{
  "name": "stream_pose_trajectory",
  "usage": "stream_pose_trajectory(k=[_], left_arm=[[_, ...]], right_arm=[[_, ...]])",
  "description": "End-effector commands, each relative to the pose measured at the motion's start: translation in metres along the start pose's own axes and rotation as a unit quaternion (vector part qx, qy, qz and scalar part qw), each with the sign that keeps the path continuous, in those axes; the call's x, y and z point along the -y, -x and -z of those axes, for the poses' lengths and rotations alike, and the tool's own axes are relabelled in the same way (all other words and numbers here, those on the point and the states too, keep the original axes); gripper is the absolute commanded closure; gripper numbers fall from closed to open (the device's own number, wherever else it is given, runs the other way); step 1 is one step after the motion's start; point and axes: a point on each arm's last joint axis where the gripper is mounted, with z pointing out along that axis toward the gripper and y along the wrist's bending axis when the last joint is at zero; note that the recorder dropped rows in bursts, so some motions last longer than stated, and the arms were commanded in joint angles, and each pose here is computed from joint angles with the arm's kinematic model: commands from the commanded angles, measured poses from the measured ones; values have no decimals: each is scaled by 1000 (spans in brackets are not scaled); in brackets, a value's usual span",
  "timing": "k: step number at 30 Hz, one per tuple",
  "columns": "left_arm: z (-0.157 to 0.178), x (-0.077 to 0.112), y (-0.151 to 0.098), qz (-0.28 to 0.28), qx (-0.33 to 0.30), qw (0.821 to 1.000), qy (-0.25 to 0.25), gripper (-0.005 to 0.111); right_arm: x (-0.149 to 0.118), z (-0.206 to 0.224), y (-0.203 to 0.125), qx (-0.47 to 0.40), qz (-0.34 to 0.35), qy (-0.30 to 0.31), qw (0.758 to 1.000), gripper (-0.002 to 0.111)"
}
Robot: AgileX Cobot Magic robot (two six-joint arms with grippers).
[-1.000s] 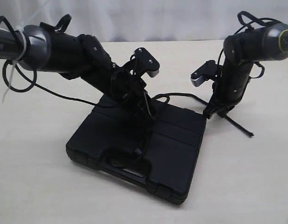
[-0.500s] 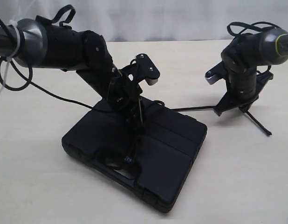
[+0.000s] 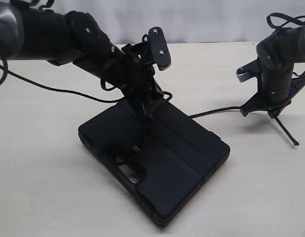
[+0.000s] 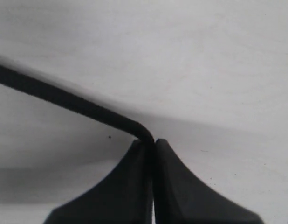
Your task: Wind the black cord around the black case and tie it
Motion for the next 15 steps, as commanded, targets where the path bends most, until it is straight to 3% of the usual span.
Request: stream_pose_trajectory(k=[1,3,4,6,15], left_arm=[[9,7,5,99,11,994,-33,106],[10,15,4,123,0,989,-78,92],[10,15,6,132,5,988,-79,77],[9,10,7,135,15,989,-54,65],[-37,6,-19,123,-17,992,-23,63]], right_arm=[[0,2,0,7,-6,20,1000,104],[0,2,0,7,-6,20,1000,104],[0,2,0,6,-6,22,1000,104],[-1,2,-1,4,-10,28,1000,104],[-3,2,-2,0,-8,41,999,104]])
